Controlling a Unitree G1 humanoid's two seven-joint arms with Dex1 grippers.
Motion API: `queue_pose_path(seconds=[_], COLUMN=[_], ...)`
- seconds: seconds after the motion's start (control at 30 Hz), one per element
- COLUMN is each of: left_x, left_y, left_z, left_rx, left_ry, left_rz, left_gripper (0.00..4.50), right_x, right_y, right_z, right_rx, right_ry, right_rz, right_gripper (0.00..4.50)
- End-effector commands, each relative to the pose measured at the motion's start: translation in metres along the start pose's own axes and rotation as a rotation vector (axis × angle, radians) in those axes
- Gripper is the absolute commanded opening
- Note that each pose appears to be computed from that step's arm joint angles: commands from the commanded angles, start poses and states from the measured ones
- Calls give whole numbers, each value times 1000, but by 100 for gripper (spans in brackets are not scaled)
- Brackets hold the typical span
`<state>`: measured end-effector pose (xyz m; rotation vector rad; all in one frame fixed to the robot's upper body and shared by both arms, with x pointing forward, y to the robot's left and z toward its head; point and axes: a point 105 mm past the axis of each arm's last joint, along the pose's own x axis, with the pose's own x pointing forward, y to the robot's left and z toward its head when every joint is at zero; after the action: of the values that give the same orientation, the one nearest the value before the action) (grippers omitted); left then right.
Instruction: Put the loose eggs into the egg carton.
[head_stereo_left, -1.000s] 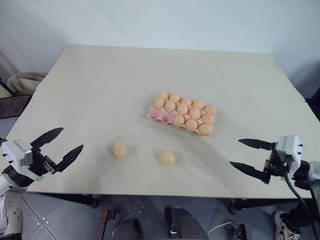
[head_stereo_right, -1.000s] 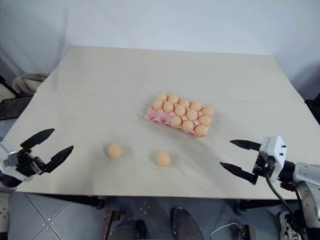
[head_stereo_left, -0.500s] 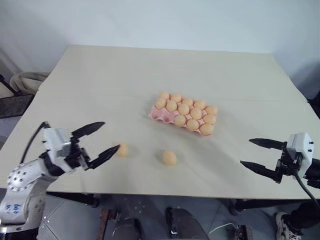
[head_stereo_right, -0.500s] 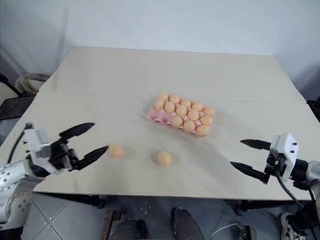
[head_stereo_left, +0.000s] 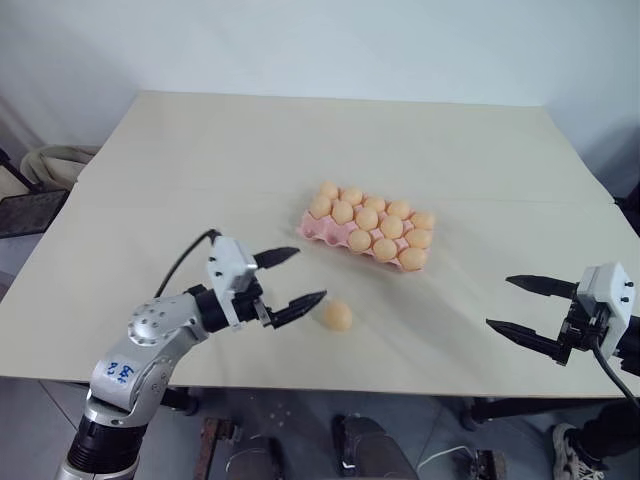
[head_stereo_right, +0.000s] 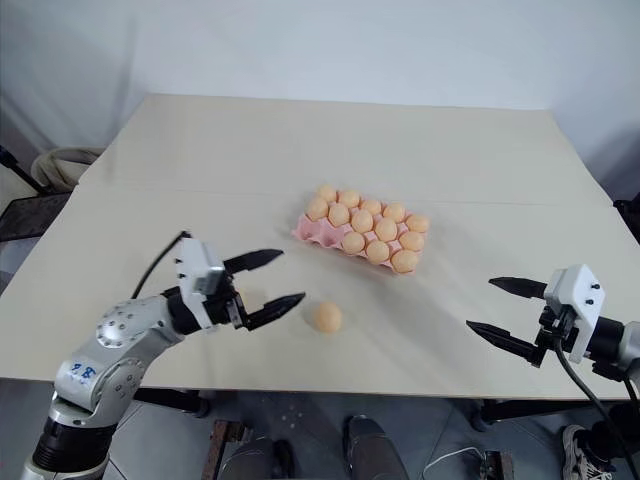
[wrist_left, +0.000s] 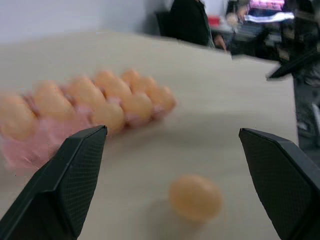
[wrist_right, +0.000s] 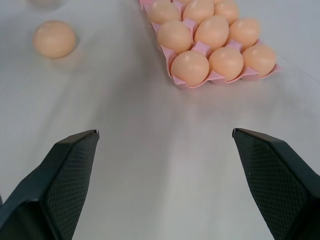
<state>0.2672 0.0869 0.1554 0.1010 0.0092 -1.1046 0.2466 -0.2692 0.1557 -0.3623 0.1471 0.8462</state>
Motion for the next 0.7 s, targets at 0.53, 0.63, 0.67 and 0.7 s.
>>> queue_pose_path(seconds=[0.53,0.63,0.67,0.7], left_x=[53,60,63,65], left_y=[-14,-13,-12,-11], left_z=[-36,-42,-42,-42], left_rx=[-47,-32,-29,-26], left_ry=[192,228,224,215], left_rz=[-129,-134,-132,-123], left_gripper=[450,450,450,450], right_x=[0,0,0,0], right_y=[10,10,10,10], right_z=[5,5,5,5], right_rx=[-5,-5,-4,-3], right_ry=[-15,-14,-13,-12], right_rz=[-52,-59,-61,-62], right_gripper=[447,447,447,447])
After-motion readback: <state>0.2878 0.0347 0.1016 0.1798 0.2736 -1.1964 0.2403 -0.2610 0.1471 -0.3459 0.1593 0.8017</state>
